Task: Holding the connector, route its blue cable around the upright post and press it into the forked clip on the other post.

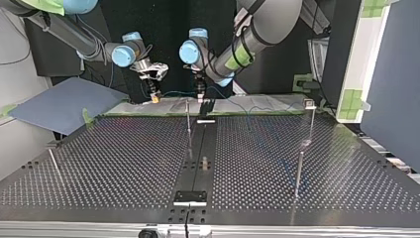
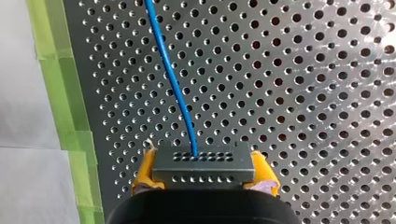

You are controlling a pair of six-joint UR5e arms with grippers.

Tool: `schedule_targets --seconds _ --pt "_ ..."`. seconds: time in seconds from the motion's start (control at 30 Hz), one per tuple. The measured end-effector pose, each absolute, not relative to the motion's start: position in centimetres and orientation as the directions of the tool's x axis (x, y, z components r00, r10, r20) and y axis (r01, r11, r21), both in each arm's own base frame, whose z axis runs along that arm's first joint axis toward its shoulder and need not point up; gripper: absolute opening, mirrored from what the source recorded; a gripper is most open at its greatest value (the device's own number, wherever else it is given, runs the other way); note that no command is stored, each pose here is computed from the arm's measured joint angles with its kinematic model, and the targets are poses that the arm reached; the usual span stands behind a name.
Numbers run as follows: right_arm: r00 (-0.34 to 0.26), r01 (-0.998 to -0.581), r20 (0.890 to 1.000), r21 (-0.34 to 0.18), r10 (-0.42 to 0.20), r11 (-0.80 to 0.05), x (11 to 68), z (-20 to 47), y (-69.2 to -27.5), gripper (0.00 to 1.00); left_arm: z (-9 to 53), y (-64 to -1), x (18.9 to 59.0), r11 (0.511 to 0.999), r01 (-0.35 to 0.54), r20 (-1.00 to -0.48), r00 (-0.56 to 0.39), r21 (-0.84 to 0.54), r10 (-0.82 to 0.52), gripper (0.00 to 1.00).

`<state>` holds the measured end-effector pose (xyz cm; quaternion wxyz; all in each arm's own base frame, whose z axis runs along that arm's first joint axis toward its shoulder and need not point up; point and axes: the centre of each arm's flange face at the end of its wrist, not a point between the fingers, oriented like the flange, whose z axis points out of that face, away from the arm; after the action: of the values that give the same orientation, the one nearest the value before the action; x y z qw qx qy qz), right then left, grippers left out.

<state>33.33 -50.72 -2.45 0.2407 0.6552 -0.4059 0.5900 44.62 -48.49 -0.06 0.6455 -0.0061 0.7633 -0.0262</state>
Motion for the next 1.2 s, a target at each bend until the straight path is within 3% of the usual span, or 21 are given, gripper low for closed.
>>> schedule_targets --seconds 0.7,0.77,0.8,0.83,0.9,0.93,0.97,1.0,1.03,1.2 --pt "-0.02 -0.816 0.967 -0.164 -0.256 -0.554 33.3 -2.53 -50.59 0.0 -0.03 -49.23 44.68 0.993 0.088 -0.983 -0.172 -0.079 -0.063 1.0" --pt "-0.02 -0.816 0.967 -0.163 -0.256 -0.554 33.3 -2.54 -50.58 0.0 -0.02 -49.18 44.62 0.994 0.079 -0.984 -0.17 -0.075 -0.061 0.75" --pt "-0.019 -0.816 0.967 -0.163 -0.256 -0.554 33.3 -2.54 -50.58 0.0 0.0 -49.16 44.58 0.995 0.073 -0.984 -0.167 -0.071 -0.058 0.75" --pt "-0.019 -0.816 0.966 -0.163 -0.256 -0.554 33.3 -2.55 -50.57 0.0 0.02 -49.13 44.55 0.996 0.067 -0.985 -0.166 -0.066 -0.054 0.58" --pt "-0.019 -0.816 0.966 -0.163 -0.256 -0.554 33.3 -2.55 -50.57 0.0 0.01 -49.06 44.49 0.997 0.057 -0.986 -0.163 -0.057 -0.047 0.52" --pt "-0.018 -0.816 0.966 -0.163 -0.257 -0.554 33.29 -2.55 -50.56 0.0 0.0 -49.04 44.47 0.997 0.055 -0.986 -0.162 -0.054 -0.044 0.31" --pt "-0.018 -0.816 0.966 -0.163 -0.257 -0.554 33.29 -2.55 -50.56 0.0 0.0 -49.04 44.45 0.997 0.054 -0.986 -0.162 -0.052 -0.042 0.22" --pt "-0.018 -0.816 0.966 -0.163 -0.257 -0.554 33.29 -2.55 -50.56 0.0 -0.01 -49.05 44.42 0.997 0.054 -0.986 -0.162 -0.05 -0.04 0.22" --pt "-0.018 -0.816 0.966 -0.163 -0.257 -0.554 33.29 -2.55 -50.56 0.0 0.0 -49.08 44.41 0.997 0.055 -0.986 -0.162 -0.049 -0.04 0.15" --pt "-0.018 -0.816 0.966 -0.163 -0.258 -0.554 33.28 -2.56 -50.55 0.0 -0.04 -49.24 44.37 0.996 0.068 -0.986 -0.163 -0.05 -0.039 0.15"
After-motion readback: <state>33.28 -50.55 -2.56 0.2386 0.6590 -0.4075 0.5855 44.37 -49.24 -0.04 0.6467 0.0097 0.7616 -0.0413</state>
